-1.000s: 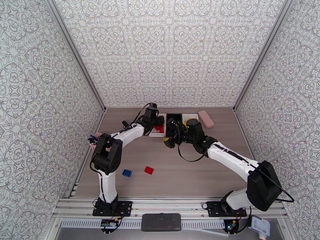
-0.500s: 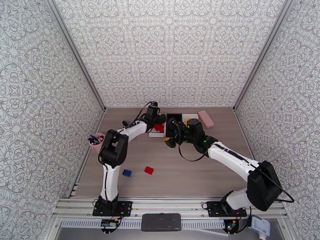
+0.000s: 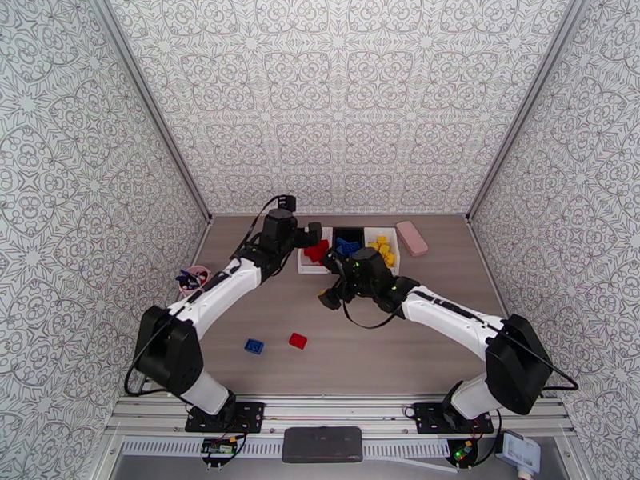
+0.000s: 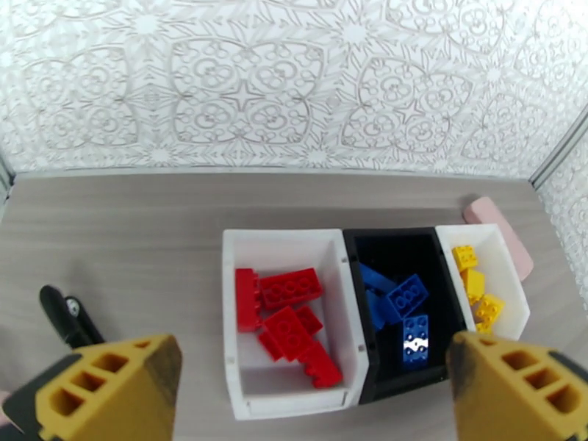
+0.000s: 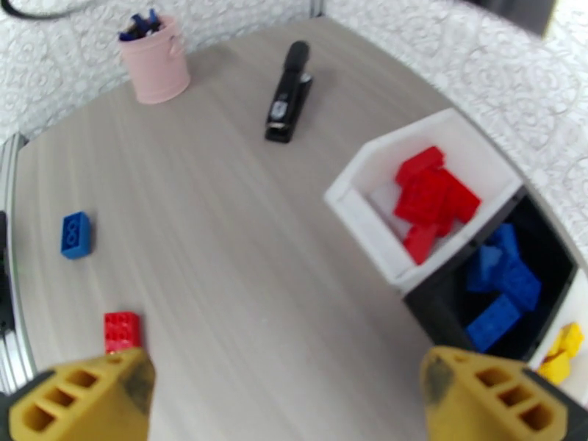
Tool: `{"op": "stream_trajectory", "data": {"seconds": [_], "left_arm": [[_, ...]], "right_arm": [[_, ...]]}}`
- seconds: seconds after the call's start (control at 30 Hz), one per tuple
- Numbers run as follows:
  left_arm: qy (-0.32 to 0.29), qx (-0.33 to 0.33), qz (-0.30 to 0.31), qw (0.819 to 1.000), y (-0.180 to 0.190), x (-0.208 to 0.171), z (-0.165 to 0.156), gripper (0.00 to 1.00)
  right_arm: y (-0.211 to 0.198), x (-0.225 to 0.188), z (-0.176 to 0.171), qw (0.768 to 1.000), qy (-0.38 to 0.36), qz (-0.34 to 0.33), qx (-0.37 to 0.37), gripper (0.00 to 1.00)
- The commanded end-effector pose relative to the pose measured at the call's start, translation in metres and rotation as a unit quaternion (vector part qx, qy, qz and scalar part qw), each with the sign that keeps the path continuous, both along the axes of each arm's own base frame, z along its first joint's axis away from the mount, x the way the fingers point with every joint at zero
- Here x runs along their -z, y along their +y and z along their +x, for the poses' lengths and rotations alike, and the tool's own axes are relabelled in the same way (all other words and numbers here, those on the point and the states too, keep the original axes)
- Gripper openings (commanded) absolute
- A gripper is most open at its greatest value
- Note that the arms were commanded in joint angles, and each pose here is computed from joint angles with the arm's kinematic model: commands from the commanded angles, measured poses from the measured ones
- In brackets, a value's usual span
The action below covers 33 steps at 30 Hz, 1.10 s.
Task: Sort the legos into containers by color
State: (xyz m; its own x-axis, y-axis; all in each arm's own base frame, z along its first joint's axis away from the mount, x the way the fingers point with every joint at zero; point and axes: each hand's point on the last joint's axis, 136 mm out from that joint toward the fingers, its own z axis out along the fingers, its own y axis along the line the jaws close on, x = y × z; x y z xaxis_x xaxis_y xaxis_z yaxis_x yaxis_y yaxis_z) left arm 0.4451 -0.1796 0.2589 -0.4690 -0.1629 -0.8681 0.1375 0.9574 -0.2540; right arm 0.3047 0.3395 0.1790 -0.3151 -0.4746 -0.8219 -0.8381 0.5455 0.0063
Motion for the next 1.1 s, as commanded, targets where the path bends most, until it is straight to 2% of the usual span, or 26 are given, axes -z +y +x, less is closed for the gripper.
{"op": "stream_trajectory", "data": {"seconds": [0.0,0.17,0.43,0.77,1.07], "left_arm": [[0.058,-0.026,0.006,0.998,0.026,0.032,-0.027,1.00],[0.093,-0.064,-0.006,0.994,0.066,0.045,-0.054,1.00],[0.122,-0.102,-0.041,0.986,0.105,0.060,-0.064,1.00],[0.125,-0.113,-0.046,0.985,0.118,0.058,-0.062,0.99],[0.126,-0.103,-0.050,0.985,0.114,0.054,-0.064,1.00]], "right_arm": [[0.013,0.012,-0.012,0.999,0.031,-0.010,0.016,1.00],[0.038,0.037,-0.045,0.998,0.063,-0.025,-0.010,1.00],[0.066,0.088,-0.085,0.986,0.093,-0.129,-0.052,1.00],[0.084,0.126,-0.101,0.972,0.124,-0.192,-0.056,1.00],[0.094,0.149,-0.102,0.966,0.151,-0.203,-0.056,0.94]]}}
